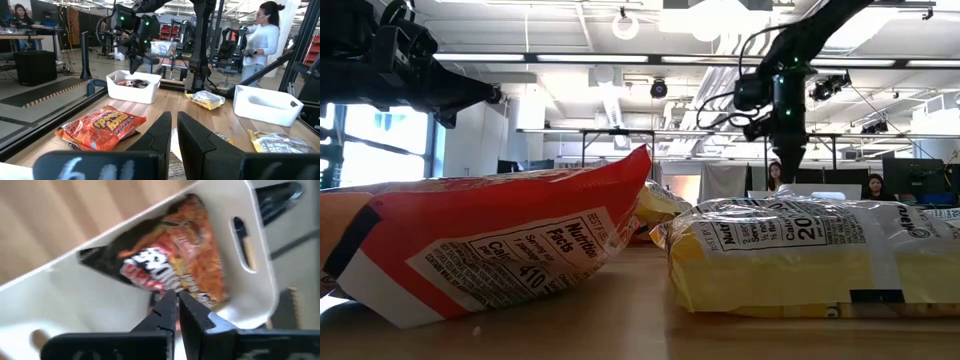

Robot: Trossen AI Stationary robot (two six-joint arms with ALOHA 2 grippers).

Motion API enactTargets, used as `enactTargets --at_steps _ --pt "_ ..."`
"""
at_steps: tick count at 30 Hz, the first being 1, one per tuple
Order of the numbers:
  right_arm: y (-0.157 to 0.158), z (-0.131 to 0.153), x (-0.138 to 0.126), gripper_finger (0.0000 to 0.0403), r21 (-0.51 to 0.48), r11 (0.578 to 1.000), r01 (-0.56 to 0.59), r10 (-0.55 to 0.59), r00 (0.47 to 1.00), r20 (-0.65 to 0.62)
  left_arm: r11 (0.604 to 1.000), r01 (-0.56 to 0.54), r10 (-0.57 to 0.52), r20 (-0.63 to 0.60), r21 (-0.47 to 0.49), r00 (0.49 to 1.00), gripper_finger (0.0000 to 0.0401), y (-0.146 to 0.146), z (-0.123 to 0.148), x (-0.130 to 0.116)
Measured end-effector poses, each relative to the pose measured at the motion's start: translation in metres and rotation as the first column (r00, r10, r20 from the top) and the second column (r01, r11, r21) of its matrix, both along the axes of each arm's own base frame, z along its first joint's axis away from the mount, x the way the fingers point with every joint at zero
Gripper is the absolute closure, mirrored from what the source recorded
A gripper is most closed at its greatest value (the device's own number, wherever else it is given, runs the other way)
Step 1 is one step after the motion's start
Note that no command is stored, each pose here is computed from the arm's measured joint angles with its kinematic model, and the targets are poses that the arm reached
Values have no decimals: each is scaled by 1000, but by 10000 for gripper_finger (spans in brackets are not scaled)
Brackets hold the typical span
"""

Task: Sort Maruchan noodles
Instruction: Put the black noodle pack into the top right white bin

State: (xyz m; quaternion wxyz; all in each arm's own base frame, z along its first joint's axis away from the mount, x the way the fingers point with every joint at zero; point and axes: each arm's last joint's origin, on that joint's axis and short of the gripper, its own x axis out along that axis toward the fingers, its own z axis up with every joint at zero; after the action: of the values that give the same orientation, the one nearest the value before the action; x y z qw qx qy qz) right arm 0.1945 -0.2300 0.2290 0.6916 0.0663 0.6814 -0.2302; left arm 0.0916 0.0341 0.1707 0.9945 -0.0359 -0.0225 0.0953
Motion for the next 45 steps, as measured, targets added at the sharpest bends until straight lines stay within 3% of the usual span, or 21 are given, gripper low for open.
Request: enactTargets --at_steps 3,7,14,19,22,25,34,40,45 --pt "8 -2 -2 380 54 998 15 -12 999 -46 1000 0 0 0 0 1000 378 0 0 0" --pt "21 -17 -5 313 93 990 106 -95 989 -111 1000 0 0 0 0 1000 378 0 0 0" --pt "21 -48 -11 164 -63 976 207 -213 971 -111 1000 0 0 0 0 1000 378 0 0 0" --pt "18 -61 -16 123 -107 968 228 -236 969 -71 1000 0 0 0 0 1000 378 0 0 0" --pt "17 -65 -17 137 -122 960 253 -260 964 -50 1000 0 0 0 0 1000 378 0 0 0" --pt "17 -67 -18 178 -119 959 259 -267 962 -58 1000 0 0 0 0 1000 378 0 0 0" --pt "16 -66 -17 387 -102 966 238 -244 968 -56 1000 0 0 0 0 1000 378 0 0 0" --pt "12 -44 -14 392 29 966 256 -256 967 -10 1000 0 0 0 0 1000 378 0 0 0" --pt "-3 -9 -11 400 64 958 278 -281 958 56 1000 0 0 0 0 1000 378 0 0 0"
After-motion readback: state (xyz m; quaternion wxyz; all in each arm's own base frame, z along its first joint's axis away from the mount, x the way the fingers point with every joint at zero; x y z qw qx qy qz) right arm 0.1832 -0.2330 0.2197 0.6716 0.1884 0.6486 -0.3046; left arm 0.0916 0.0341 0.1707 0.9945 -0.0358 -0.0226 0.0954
